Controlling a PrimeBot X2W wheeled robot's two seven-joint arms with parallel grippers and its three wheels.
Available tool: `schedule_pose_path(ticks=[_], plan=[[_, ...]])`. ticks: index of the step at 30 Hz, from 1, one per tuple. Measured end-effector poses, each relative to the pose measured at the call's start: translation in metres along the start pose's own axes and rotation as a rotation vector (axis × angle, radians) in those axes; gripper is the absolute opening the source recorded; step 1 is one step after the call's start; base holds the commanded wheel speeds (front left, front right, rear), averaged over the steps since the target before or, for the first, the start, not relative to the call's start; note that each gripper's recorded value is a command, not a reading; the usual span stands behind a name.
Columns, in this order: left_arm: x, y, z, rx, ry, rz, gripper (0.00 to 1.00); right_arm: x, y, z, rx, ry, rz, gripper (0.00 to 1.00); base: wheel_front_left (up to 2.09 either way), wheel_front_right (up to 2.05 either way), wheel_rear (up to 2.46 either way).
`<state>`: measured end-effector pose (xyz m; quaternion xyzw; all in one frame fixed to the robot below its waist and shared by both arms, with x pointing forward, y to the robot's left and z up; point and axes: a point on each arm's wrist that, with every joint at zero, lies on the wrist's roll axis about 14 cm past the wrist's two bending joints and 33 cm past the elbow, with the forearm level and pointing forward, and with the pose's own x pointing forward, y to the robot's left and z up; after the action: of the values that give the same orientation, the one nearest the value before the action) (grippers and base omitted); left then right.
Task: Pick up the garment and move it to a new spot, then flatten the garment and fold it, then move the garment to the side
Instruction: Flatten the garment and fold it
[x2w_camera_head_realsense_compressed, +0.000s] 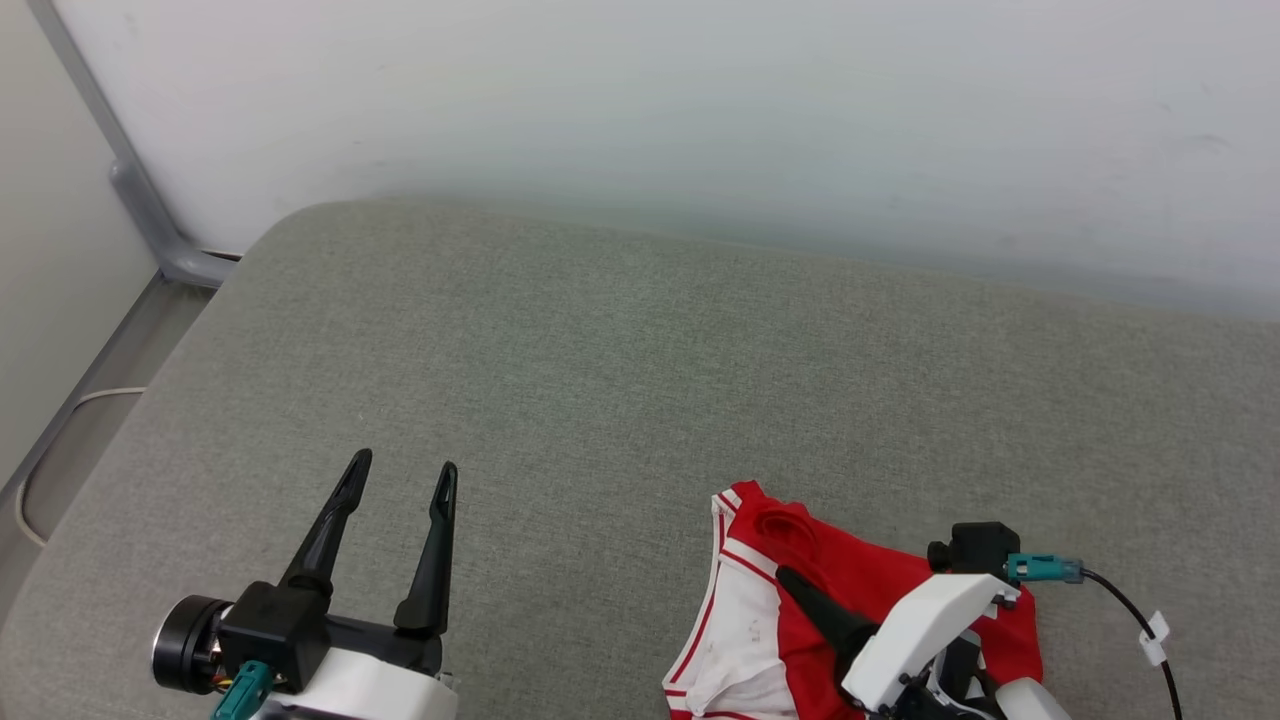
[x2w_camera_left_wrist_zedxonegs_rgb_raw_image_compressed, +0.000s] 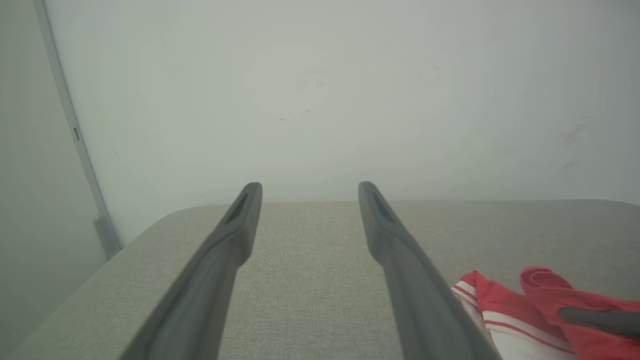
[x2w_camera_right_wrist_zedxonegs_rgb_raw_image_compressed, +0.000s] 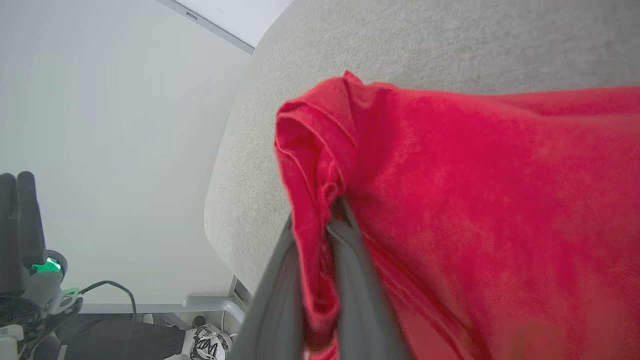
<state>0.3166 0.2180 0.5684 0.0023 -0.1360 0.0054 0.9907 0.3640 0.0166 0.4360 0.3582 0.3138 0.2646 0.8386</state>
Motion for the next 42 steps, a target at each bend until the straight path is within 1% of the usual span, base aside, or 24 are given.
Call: schedule_pose_path(ticks=[3,4,5,8,13,16,19,22,24,26,30,33,37,39,42], plan=[[-0.001,0.002,-0.001,0.001,0.005,0.008,1.00,0.008,-0.007,-0.005,0.005,0.009,-0.027,0.00,0.00,0.00,0.00],[-0.001,0.003,-0.002,0.001,0.007,0.010,1.00,0.010,-0.010,-0.006,0.002,0.013,-0.037,0.08,0.00,0.00,0.00],[-0.002,0.003,-0.002,0.001,0.008,0.012,1.00,0.012,-0.010,-0.009,-0.003,0.026,-0.039,0.99,0.00,0.00,0.00],[-0.003,0.004,-0.002,-0.001,0.008,0.017,1.00,0.017,0.004,-0.017,0.008,0.056,-0.001,1.00,0.00,0.00,0.00],[-0.003,0.004,0.000,-0.003,0.001,0.016,1.00,0.020,0.034,-0.024,-0.013,0.083,0.080,1.00,0.00,0.00,0.00],[-0.003,0.000,0.001,-0.008,-0.006,0.003,1.00,0.018,0.047,-0.020,0.006,0.067,0.116,1.00,0.00,0.00,0.00],[-0.002,-0.006,0.001,-0.014,-0.008,-0.015,1.00,0.017,0.057,-0.002,-0.006,0.022,0.141,1.00,0.00,0.00,0.00],[0.002,-0.012,0.003,-0.021,-0.017,-0.034,1.00,0.015,0.056,0.030,-0.055,-0.052,0.122,1.00,0.00,0.00,0.00],[0.005,-0.018,0.004,-0.026,-0.023,-0.054,1.00,0.011,0.049,0.057,-0.121,-0.112,0.082,1.00,0.00,0.00,0.00],[0.008,-0.024,0.004,-0.031,-0.026,-0.072,1.00,0.003,0.040,0.089,-0.222,-0.180,0.035,1.00,0.00,0.00,0.00],[0.016,-0.033,0.003,-0.051,-0.028,-0.097,1.00,-0.035,0.012,0.158,-0.527,-0.317,-0.116,1.00,0.00,0.00,0.00],[0.021,-0.040,0.002,-0.070,-0.028,-0.114,1.00,-0.067,0.005,0.194,-0.721,-0.403,-0.201,1.00,0.00,0.00,0.00],[0.027,-0.048,-0.002,-0.086,-0.020,-0.134,1.00,-0.111,-0.014,0.216,-0.911,-0.479,-0.330,1.00,0.00,0.00,0.00],[0.029,-0.052,-0.004,-0.094,-0.013,-0.143,1.00,-0.131,-0.023,0.222,-0.937,-0.522,-0.374,1.00,0.00,0.00,0.00],[0.032,-0.056,-0.007,-0.109,-0.008,-0.154,1.00,-0.153,-0.036,0.216,-0.964,-0.559,-0.420,1.00,0.00,0.00,0.00]])
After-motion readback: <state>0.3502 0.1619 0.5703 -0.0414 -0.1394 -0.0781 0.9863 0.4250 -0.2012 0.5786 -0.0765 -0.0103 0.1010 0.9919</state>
